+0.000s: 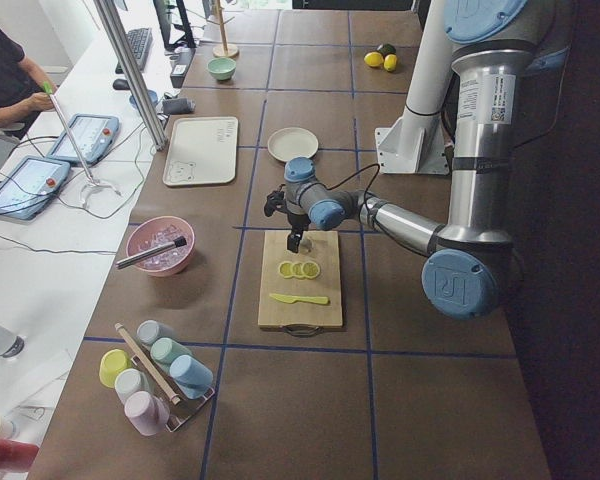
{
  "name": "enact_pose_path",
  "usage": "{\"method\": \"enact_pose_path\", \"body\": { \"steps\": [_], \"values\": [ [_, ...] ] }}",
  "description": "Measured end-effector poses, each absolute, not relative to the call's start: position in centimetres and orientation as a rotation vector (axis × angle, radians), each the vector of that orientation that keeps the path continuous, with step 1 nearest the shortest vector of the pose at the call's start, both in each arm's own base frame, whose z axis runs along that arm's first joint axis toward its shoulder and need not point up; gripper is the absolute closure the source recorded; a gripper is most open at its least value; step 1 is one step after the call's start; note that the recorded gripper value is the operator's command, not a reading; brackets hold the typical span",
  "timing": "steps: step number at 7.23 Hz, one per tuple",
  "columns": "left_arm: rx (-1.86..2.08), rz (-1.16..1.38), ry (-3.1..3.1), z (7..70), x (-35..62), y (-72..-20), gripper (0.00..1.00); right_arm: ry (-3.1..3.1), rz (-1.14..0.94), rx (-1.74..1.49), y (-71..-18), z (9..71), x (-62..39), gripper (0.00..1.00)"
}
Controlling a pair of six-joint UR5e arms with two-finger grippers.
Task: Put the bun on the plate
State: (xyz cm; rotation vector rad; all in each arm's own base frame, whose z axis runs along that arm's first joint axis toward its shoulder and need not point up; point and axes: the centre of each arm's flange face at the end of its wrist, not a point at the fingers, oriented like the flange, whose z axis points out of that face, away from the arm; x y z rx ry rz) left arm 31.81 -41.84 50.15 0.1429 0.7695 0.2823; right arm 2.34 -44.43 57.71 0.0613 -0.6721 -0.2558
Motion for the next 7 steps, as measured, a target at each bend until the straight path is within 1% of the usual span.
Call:
{"method": "enact_pose_path", "body": {
  "steps": [3,4,5,6,7],
  "values": [
    [0.139,0.288,0.766,50.33,32.55,-41.99,0.21,-0.673,-0.256,0.061,-44.45,57.71,2.35,0.0],
    [0.135,0.291,0.763,50.64,32.72,-41.94,0.24,-0.674,-0.255,0.06,-44.45,57.74,2.35,0.0],
    [0.131,0.294,0.76,50.88,32.87,-41.89,0.3,-0.675,-0.255,0.06,-44.45,57.76,2.34,0.0],
    [0.129,0.295,0.758,51.02,32.93,-41.87,0.38,-0.676,-0.255,0.059,-44.44,57.77,2.33,0.0],
    [0.128,0.296,0.757,51.11,32.96,-41.87,0.49,-0.678,-0.255,0.059,-44.43,57.79,2.31,0.0]
  ]
}}
